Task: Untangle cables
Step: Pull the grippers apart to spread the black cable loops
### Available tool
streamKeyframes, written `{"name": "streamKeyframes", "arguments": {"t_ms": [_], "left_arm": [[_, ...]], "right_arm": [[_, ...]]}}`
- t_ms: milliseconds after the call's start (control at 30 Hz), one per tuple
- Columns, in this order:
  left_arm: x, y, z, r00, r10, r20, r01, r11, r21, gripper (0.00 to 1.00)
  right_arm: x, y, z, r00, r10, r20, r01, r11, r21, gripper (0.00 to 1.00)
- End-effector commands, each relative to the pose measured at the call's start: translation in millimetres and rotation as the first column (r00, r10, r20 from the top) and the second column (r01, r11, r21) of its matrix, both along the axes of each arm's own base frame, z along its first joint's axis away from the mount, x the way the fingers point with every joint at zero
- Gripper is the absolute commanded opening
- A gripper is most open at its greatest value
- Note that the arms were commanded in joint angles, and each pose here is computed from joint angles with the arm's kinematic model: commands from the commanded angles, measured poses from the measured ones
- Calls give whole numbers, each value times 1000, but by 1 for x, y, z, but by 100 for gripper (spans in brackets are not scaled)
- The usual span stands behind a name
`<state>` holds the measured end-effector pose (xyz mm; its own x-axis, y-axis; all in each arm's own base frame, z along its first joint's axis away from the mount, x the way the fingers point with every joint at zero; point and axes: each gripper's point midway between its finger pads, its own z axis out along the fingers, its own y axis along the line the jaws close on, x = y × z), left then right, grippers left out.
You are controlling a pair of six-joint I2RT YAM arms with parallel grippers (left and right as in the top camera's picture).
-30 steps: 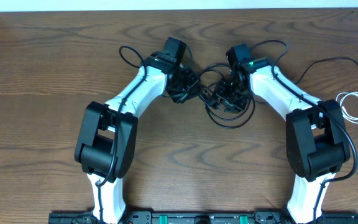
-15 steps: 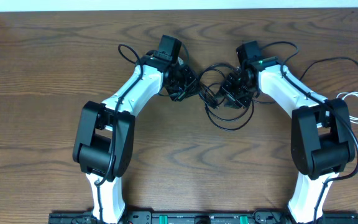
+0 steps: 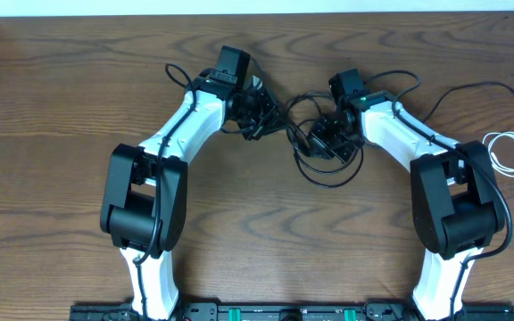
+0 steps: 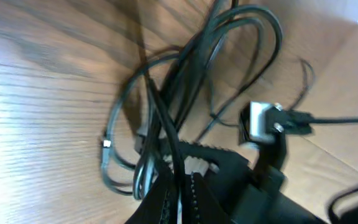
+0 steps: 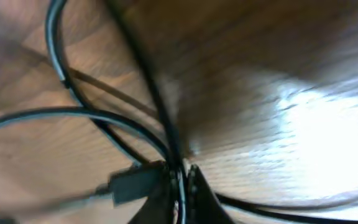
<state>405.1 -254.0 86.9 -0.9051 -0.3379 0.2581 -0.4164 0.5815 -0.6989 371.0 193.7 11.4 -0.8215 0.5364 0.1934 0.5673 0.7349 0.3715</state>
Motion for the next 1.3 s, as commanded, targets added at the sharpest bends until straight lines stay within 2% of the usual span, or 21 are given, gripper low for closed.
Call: {"name": "streamKeyframes", "arguments": {"t_ms": [0, 167, 367, 500, 600, 700, 800, 867, 1067, 1100, 1200, 1267], "left_arm": [[0, -2, 11, 999, -39, -16, 37, 991, -131, 8], [12, 11, 31, 999, -37, 9, 38, 966, -254, 7], [23, 37, 32, 999, -5, 44, 16, 966, -258, 8], [20, 42, 27, 997, -31, 75, 48, 971, -233, 8], [9, 47, 11, 998, -43, 37, 48, 988, -146, 8], [-7, 64, -16, 998, -14, -58, 15, 1000, 27, 8], [-21, 84, -36, 992, 17, -125, 8, 981, 191, 8], [-26, 90, -42, 991, 10, -131, 22, 971, 240, 8], [-29, 85, -42, 993, -44, -110, 70, 967, 245, 9], [-29, 85, -42, 993, -45, -109, 71, 967, 245, 15], [-30, 84, -42, 993, -46, -109, 72, 967, 245, 42], [-30, 84, -42, 993, -46, -109, 72, 967, 246, 50]], "right_arm": [[3, -16, -11, 1000, -8, 20, 10, 995, -101, 1], [5, -22, -12, 998, 42, 43, -37, 993, -114, 1], [6, -23, -12, 994, 87, 64, -78, 988, -131, 1], [10, -22, -11, 988, 122, 91, -111, 987, -119, 1], [14, -7, -3, 968, 205, 143, -202, 979, -34, 1], [17, 12, 9, 930, 287, 228, -312, 947, 78, 1], [21, 12, 12, 927, 283, 247, -315, 944, 99, 1], [24, 9, 12, 927, 277, 253, -308, 947, 93, 1], [28, 6, 13, 926, 269, 263, -301, 949, 91, 1], [28, 7, 13, 926, 270, 262, -302, 949, 91, 1], [24, 8, 12, 928, 277, 250, -307, 947, 93, 1], [21, 9, 12, 930, 278, 240, -308, 946, 99, 1]]}}
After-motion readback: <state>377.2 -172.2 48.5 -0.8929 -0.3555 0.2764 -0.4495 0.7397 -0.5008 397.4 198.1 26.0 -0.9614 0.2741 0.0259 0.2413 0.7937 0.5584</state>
